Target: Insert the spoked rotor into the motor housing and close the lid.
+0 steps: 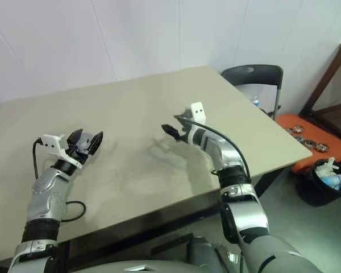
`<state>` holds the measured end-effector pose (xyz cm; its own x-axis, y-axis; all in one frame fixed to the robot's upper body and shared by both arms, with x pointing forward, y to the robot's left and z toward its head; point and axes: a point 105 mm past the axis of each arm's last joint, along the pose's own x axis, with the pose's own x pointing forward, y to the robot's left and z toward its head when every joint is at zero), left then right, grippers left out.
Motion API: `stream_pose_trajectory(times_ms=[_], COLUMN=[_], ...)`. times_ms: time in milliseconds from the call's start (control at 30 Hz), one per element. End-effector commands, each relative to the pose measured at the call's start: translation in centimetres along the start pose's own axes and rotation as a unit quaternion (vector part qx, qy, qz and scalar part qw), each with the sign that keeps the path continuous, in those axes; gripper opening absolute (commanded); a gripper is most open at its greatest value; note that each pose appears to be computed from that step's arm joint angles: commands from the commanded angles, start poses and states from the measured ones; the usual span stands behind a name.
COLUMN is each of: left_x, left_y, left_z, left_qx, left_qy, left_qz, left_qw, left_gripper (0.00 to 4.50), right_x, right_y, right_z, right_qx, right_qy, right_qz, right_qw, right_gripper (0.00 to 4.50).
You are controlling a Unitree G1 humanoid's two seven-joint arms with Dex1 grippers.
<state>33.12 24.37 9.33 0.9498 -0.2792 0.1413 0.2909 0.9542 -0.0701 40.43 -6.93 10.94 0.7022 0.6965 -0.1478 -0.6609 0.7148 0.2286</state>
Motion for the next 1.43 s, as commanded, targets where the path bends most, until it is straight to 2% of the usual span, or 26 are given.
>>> stream_pose_trajectory(times_ms=[33, 167, 267, 467, 867, 1033, 1433], left_x=[0.4, 0.2, 0.2, 0.4, 0.6, 0.9, 1.4], left_y=[-1.9, -3.1, -4.1, -4.0, -4.4, -5.5, -6.5], left_z=[2.7, 3.5, 2.9, 2.3, 1.5, 1.2, 2.1], left_qx=[0.041, 0.038, 0.048, 0.046, 0.033, 0.04, 0.041], left_qy=[-0.025, -0.031, -0.012, -0.007, 0.001, 0.012, 0.01], left_qz=[-0.056, -0.085, -0.111, -0.11, -0.126, -0.151, -0.163], left_qw=[0.997, 0.995, 0.993, 0.993, 0.991, 0.988, 0.986], left_gripper=[4.48, 4.5, 4.5, 4.5, 4.5, 4.5, 4.5], right_x=[-0.6, -1.0, -0.9, -1.1, -0.9, -0.9, -0.9], right_y=[0.8, 1.3, 2.0, 1.6, 2.1, 2.1, 2.2], right_z=[3.4, 4.5, 4.3, 4.0, 3.5, 3.3, 3.3], right_qx=[-0.051, -0.089, -0.11, -0.121, -0.111, -0.129, -0.144], right_qy=[-0.049, -0.072, -0.07, -0.068, -0.063, -0.056, -0.056], right_qz=[0.009, 0.007, 0.013, -0.004, 0.009, 0.01, 0.015], right_qw=[0.997, 0.993, 0.991, 0.99, 0.992, 0.99, 0.988], right_gripper=[4.49, 4.5, 4.5, 4.5, 4.5, 4.5, 4.5])
